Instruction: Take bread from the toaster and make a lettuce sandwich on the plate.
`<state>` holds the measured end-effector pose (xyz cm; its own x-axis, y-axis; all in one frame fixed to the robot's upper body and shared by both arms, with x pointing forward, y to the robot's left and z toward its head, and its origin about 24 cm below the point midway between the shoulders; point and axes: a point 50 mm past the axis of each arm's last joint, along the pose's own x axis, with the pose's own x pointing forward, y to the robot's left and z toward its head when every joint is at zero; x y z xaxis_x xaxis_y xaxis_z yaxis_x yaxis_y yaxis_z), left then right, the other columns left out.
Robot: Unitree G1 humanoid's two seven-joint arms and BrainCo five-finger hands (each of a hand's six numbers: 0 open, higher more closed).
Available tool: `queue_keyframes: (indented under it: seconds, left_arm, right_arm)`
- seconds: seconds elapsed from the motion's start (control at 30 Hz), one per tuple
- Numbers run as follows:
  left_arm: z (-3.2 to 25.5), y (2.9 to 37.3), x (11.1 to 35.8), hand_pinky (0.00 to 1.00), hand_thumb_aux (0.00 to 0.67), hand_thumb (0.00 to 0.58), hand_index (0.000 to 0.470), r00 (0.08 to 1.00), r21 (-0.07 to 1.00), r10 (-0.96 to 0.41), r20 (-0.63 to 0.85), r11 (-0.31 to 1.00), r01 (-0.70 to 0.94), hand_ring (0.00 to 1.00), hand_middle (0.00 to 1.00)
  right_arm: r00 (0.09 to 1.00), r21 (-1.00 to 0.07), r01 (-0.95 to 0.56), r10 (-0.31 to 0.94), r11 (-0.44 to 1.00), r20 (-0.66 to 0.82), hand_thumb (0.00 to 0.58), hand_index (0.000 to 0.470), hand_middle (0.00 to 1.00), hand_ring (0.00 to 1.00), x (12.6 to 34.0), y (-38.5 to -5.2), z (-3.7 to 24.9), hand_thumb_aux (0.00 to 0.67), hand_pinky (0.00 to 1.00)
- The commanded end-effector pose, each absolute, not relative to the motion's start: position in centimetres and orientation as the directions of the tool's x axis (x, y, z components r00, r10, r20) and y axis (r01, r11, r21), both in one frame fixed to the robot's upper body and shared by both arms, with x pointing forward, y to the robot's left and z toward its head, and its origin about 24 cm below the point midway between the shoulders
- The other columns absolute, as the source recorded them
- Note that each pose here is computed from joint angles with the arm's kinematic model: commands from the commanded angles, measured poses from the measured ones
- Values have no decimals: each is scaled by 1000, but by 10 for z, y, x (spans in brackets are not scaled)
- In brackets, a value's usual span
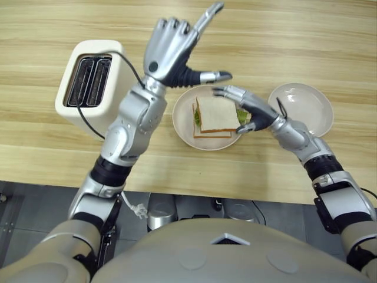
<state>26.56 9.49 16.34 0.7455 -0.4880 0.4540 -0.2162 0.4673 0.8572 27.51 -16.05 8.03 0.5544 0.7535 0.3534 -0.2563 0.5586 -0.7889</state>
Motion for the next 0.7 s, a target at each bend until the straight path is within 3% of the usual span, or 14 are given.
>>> queue_keyframes:
  seconds: [0.03,0.13,0.23,0.33,0.43,0.7]
  left_arm:
    - [161,108,249,1000,670,580,460,743,807,-524,416,590,-36,1000,1000]
    - [153,119,234,1000,670,580,460,705,814,-635,316,563,143,1000,1000]
    - [142,132,222,1000,670,580,460,683,808,-709,176,500,311,1000,1000]
    - [119,141,205,1000,670,580,460,632,801,-775,-33,357,480,1000,1000]
    - [97,148,194,1000,670,580,460,600,793,-774,-204,228,564,1000,1000]
    - [48,145,185,1000,670,580,460,510,748,-744,-431,21,664,1000,1000]
  right_arm:
    - [553,-674,-217,658,706,511,580,460,1000,1000,271,-172,100,670,1000]
    - [566,-616,-238,622,751,541,580,460,1000,1000,267,-180,105,670,1000]
    - [553,-603,-354,680,715,481,580,460,1000,1000,259,-176,101,670,1000]
    - [472,-643,-573,846,508,248,580,460,1000,1000,241,-163,77,670,1000]
    - [397,-661,-688,918,300,2,580,460,1000,1000,226,-161,49,670,1000]
    - [321,-635,-762,927,131,-195,580,460,1000,1000,213,-148,17,670,1000]
